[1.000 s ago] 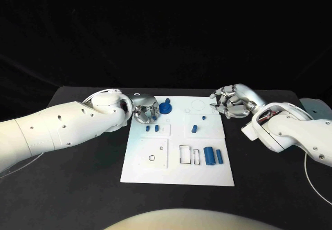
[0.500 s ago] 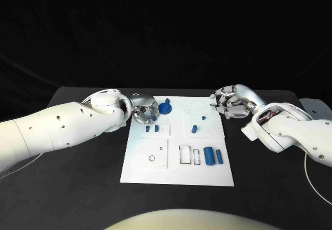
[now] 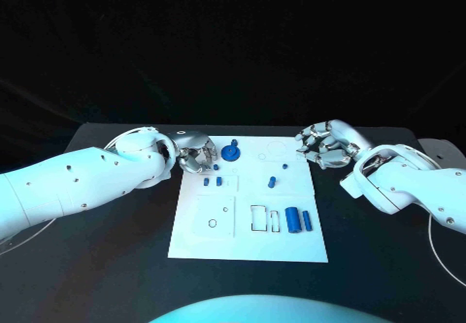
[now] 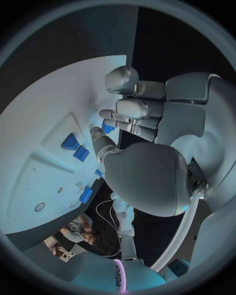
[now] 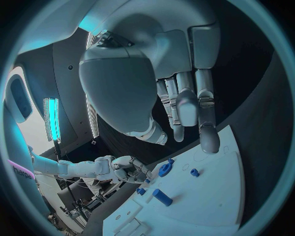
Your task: Assemble the parts on the task board
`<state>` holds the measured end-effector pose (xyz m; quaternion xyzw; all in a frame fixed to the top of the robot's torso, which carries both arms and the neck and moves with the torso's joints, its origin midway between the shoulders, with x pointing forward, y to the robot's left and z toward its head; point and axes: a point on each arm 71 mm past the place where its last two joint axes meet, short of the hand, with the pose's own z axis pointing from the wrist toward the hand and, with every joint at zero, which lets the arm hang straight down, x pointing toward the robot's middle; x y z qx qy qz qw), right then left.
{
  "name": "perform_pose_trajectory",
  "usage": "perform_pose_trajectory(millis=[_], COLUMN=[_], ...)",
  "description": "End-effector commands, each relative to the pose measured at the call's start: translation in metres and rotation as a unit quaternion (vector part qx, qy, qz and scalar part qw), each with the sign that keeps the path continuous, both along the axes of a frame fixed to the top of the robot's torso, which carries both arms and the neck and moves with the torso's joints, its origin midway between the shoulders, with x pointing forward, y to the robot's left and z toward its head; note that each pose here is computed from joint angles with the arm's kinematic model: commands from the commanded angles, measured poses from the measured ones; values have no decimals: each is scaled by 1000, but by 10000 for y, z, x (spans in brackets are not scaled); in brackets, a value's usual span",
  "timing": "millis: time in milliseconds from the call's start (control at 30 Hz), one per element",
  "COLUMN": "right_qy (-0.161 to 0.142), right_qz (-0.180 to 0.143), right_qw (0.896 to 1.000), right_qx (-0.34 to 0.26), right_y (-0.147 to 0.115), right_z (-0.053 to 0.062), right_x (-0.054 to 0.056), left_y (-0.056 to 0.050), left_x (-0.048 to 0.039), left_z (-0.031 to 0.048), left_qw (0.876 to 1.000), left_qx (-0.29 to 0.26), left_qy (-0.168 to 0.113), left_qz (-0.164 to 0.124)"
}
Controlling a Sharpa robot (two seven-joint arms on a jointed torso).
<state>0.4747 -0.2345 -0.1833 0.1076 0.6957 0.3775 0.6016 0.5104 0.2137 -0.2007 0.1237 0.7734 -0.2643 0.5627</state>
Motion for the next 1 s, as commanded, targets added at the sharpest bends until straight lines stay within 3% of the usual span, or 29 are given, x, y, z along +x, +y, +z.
perform_pose_trajectory(millis=[33,133,200,367,400,567,767,1000], right_qy=[0,-10,-18,-45,-54,-84,-112,-127], right_qz=[28,43,51,62,64,64,62,75], right_qw=[998,994,990,976,969,953,940,932], right_qx=[-59,-99,-128,-206,-232,-282,-315,-331], right_y=[18,39,63,123,153,261,381,548], right_z=[-39,-53,-58,-64,-68,-65,-64,-76], right_x=[-6,1,8,32,43,77,130,160], left_y=[99,215,281,414,457,512,458,400], left_x=[7,-3,-20,-85,-119,-214,-323,-395], left_z=[89,156,211,335,369,419,430,457], left_qw=[993,979,964,914,895,855,830,804], left_qx=[-115,-191,-253,-387,-426,-496,-535,-573], left_qy=[19,33,40,47,52,71,97,104], left_qz=[35,57,72,109,120,132,124,116])
